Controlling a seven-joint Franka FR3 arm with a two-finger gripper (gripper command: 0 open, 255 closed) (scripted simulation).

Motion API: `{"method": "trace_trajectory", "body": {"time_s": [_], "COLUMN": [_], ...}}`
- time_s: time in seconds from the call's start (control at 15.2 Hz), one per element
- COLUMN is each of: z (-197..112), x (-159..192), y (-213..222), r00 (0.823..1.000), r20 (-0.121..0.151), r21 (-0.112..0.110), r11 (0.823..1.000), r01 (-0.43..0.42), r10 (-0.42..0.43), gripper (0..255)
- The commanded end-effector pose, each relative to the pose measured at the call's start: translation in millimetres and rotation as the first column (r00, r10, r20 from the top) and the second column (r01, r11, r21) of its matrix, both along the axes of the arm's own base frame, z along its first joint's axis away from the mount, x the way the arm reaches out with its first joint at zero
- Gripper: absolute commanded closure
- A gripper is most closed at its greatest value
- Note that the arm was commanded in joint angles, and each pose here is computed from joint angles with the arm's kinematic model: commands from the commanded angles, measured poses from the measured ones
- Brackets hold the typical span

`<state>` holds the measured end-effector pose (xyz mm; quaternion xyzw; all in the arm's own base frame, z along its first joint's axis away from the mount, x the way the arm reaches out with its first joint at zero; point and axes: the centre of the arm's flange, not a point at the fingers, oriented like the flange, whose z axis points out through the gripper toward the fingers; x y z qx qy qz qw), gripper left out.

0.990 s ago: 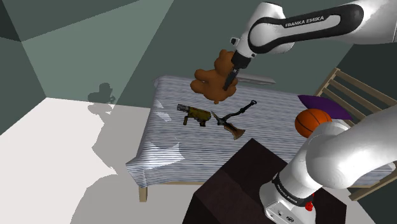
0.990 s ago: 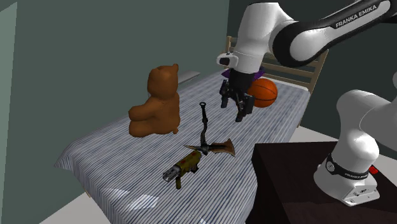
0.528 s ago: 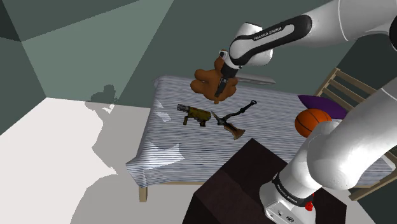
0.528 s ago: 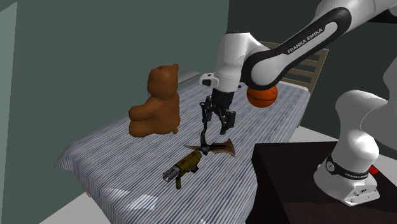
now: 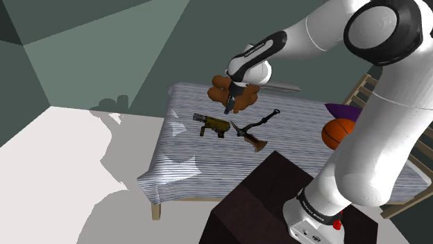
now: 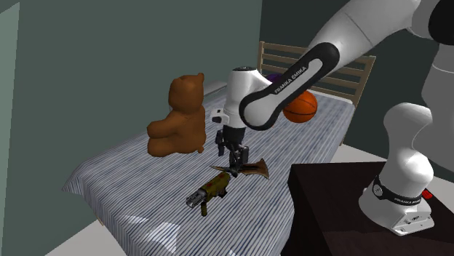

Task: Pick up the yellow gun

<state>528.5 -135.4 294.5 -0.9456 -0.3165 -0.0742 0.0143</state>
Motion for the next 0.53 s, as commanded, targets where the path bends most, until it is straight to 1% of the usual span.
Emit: {"method": "trace_trajectory", "body": {"time_s": [0.0,0.46], "z": [-23,-101], "x": [13,65], "y": [-5,-15], "r00": [0.999,0.989], "r20": [-0.002,-0.010], "r21": [0.001,0.003], "r11": [0.999,0.989], "r01": [-0.034,-0.145], "r10": [0.034,0.145], "gripper": [0,0]}}
